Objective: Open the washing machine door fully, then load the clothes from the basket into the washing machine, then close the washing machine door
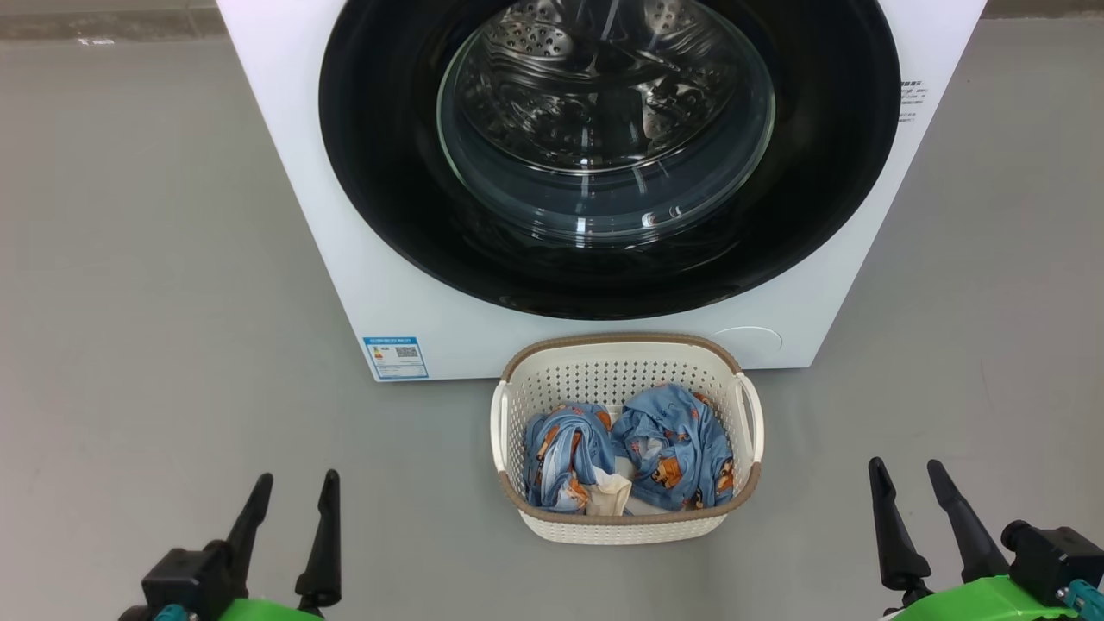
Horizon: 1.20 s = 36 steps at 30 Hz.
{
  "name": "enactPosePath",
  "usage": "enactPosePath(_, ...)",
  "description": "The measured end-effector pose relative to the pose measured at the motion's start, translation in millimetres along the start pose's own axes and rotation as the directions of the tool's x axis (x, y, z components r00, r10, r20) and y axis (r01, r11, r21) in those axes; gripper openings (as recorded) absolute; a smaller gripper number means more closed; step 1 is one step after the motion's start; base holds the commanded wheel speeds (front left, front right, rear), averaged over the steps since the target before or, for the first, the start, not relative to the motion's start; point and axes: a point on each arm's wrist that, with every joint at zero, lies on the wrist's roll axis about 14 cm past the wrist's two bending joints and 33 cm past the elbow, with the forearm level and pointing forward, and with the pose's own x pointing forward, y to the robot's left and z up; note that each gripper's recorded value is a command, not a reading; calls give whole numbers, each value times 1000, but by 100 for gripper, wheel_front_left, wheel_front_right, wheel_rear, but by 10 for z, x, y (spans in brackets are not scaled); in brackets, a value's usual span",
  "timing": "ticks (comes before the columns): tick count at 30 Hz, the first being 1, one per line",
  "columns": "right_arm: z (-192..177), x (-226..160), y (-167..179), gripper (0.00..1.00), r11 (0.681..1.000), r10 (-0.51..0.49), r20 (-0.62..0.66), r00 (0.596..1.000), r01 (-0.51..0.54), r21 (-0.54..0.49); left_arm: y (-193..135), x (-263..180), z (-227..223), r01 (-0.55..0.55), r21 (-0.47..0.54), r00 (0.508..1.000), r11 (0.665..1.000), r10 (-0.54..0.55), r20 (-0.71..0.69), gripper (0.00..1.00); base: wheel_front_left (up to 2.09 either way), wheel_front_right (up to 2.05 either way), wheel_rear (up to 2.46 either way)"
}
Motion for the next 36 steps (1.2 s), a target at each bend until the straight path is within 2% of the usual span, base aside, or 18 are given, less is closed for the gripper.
enactPosePath(9,64,-9,15,100,996,14,25,1000,-12,-83,-61,5,43,29,82,999,996,-31,18,100,0,0,0)
enactPosePath(23,83,-45,0,100,997,6,32,999,-4,-78,-54,-11,45,28,87,999,996,-30,17,100,0,0,0)
enactPosePath(26,64,-70,-10,100,997,3,26,1000,-1,-77,-32,-13,52,26,120,999,992,-28,16,100,8,8,-16)
enactPosePath(36,34,-64,-4,100,998,-1,19,1000,3,-71,-3,-3,17,22,135,1000,991,-22,4,100,59,59,-119)
